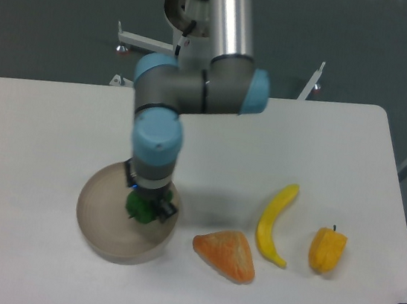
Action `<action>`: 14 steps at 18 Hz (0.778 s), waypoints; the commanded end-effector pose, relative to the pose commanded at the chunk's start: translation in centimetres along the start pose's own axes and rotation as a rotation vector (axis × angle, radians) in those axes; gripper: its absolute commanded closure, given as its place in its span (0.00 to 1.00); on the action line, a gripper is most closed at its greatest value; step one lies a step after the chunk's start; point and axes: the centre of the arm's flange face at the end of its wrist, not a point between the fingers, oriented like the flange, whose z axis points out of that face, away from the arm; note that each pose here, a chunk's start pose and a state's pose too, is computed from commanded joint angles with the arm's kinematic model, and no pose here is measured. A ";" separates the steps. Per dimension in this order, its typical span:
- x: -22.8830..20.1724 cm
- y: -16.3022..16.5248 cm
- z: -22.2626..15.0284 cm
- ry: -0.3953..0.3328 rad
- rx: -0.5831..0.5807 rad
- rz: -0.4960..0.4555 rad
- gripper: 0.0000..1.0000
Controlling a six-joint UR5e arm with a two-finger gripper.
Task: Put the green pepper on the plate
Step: 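Carry the green pepper over the beige plate and lower it, then open the gripper to release the green pepper onto the plate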
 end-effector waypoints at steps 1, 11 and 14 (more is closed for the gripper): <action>0.4 -0.3 0.3 -0.001 0.001 0.009 0.57; 0.6 0.2 -1.9 -0.037 0.004 0.019 0.00; -4.5 5.1 -5.4 -0.095 0.008 -0.003 0.00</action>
